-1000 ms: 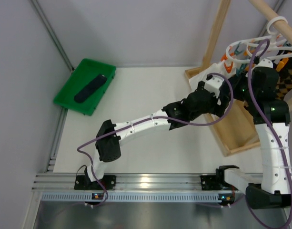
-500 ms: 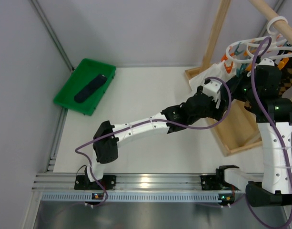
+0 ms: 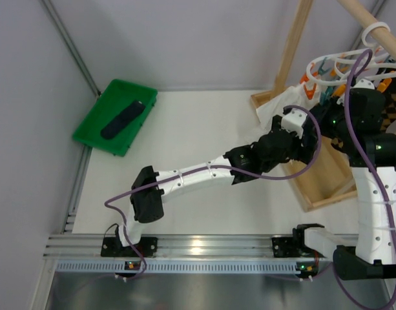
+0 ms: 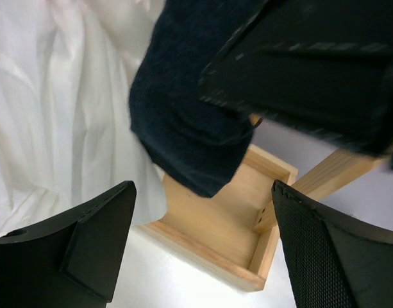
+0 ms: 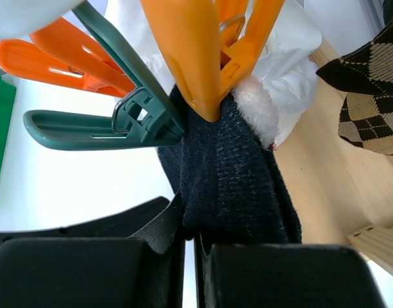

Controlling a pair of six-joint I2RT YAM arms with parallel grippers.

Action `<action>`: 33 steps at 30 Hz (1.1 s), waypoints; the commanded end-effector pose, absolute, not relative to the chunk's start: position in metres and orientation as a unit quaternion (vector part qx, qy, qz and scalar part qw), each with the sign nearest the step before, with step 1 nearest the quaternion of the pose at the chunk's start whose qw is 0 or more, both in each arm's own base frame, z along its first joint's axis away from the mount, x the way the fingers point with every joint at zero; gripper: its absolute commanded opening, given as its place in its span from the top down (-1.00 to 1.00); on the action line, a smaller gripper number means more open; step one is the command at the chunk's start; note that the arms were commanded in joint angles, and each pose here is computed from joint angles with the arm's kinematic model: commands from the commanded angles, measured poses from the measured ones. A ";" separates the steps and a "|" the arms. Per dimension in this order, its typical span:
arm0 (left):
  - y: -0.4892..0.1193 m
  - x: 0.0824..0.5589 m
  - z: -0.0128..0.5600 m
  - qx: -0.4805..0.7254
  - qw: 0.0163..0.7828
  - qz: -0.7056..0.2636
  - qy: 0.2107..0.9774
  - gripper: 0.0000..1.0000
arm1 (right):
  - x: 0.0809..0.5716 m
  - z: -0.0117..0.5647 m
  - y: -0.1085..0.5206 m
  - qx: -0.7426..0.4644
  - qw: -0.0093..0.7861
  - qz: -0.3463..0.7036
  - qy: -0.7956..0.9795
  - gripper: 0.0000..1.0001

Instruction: Remove the socks clipped to the hanger

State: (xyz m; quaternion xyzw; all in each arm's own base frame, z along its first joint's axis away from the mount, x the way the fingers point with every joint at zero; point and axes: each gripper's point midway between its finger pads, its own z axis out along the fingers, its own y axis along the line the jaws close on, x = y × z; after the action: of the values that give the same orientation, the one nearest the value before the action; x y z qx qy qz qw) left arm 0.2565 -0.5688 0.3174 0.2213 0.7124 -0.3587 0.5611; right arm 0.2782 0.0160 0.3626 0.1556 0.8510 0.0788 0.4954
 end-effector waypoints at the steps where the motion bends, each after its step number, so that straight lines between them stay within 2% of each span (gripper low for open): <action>1: -0.583 0.249 0.359 0.185 0.603 -0.374 0.679 -0.81 | 0.274 0.376 0.014 0.170 0.505 0.085 0.842 1.00; 11: -0.595 0.270 0.326 0.161 0.627 -0.327 0.689 -0.72 | 0.274 0.366 0.024 0.183 0.496 0.118 0.841 1.00; 15: -0.591 0.282 0.325 0.144 0.648 -0.294 0.688 -0.57 | 0.271 0.369 0.029 0.178 0.500 0.134 0.837 1.00; 18: -0.592 0.287 0.325 0.148 0.657 -0.282 0.683 -0.10 | 0.269 0.370 0.030 0.174 0.502 0.135 0.837 1.00; 19: -0.592 0.288 0.324 0.149 0.658 -0.279 0.683 0.31 | 0.268 0.370 0.029 0.174 0.503 0.133 0.836 1.00; 22: -0.591 0.287 0.322 0.155 0.656 -0.278 0.684 0.69 | 0.268 0.372 0.028 0.173 0.505 0.130 0.836 1.00; 26: -0.584 0.289 0.314 0.158 0.652 -0.270 0.690 1.00 | 0.267 0.377 0.028 0.167 0.511 0.130 0.833 0.91; 28: -0.579 0.288 0.310 0.163 0.649 -0.266 0.694 1.00 | 0.266 0.380 0.028 0.160 0.516 0.128 0.832 0.82; 33: -0.571 0.286 0.308 0.169 0.641 -0.270 0.698 1.00 | 0.262 0.386 0.025 0.161 0.523 0.122 0.828 0.79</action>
State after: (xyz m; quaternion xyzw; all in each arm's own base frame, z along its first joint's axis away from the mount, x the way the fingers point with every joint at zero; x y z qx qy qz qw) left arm 0.2783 -0.5874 0.2985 0.1726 0.6962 -0.2783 0.6388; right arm 0.2750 0.0200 0.3574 0.1795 0.8477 0.1027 0.4886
